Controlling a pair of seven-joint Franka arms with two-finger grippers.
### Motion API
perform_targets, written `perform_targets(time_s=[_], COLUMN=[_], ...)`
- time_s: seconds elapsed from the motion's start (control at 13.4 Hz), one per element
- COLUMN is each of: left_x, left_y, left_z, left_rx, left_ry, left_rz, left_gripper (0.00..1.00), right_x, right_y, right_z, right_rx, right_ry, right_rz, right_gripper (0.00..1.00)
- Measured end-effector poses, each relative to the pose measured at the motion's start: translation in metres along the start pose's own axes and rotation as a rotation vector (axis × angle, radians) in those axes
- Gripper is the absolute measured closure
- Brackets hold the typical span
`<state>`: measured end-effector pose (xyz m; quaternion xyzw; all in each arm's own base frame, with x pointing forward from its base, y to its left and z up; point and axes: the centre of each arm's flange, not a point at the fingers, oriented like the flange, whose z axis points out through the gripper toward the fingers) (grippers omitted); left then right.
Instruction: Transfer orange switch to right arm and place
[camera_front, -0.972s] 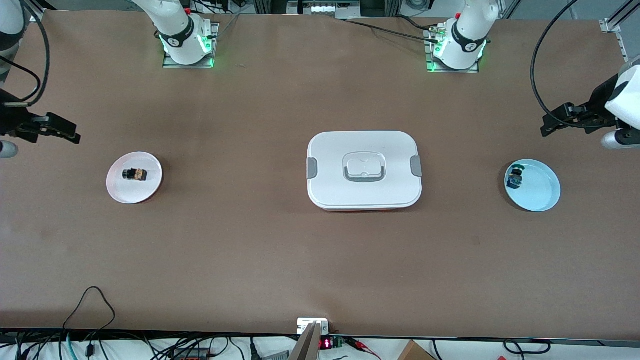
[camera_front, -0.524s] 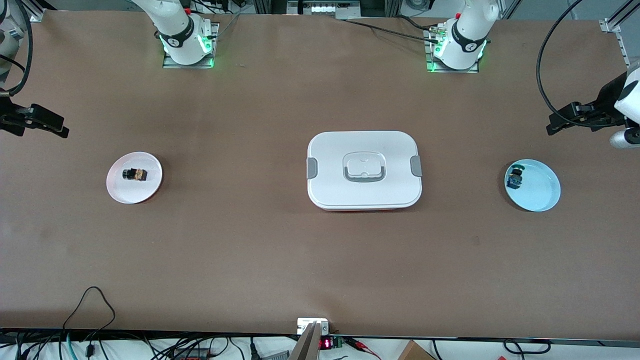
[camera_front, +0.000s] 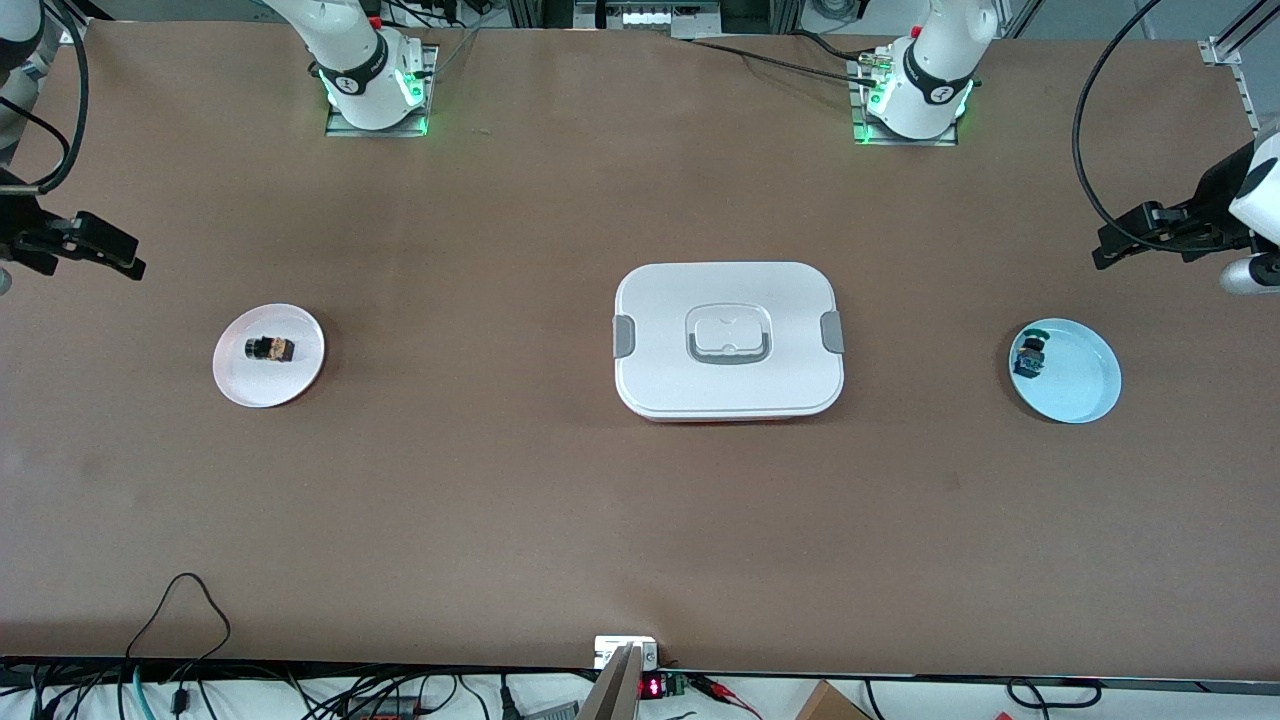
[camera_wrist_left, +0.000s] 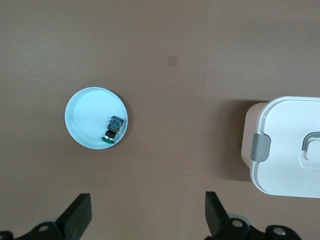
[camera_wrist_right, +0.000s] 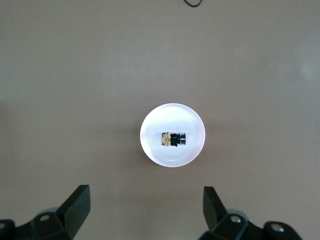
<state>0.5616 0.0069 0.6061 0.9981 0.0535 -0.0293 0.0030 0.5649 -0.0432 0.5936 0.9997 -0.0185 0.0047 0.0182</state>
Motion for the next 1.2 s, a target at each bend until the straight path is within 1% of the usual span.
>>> perform_targets(time_s=[0.15,0.3,0.6,0.9,1.2], left_x=[0.0,-0.001,-0.002,-0.002,-0.001], left_y=[0.0,0.001,0.007,0.008,0.008], left_z=[0.0,0.001,0.001,0.001,0.002], left_rx=[0.0,0.001,0.001,0.001,0.001], left_ry=[-0.002,-0.007,-0.008,-0.008,-0.011], left_rz=[0.0,0.003,0.023,0.077,0.08], left_gripper=[0.0,0.0,0.0,0.0,0.0], right_x=[-0.009,-0.012,-0.009,-0.008,-0.008], right_y=[0.0,-0.002,-0.005,-0.008,-0.016], right_z=[-0.017,-0.026,-0.019,-0.019,-0.019], right_rx=[0.002,0.003,0.002,0.002,0.002], right_ry=[-0.011,-0.009,-0.023,-0.024,-0.023], right_rz=[0.001,-0.003,-0.008,-0.014,-0.028], right_gripper=[0.0,0.0,0.0,0.0,0.0])
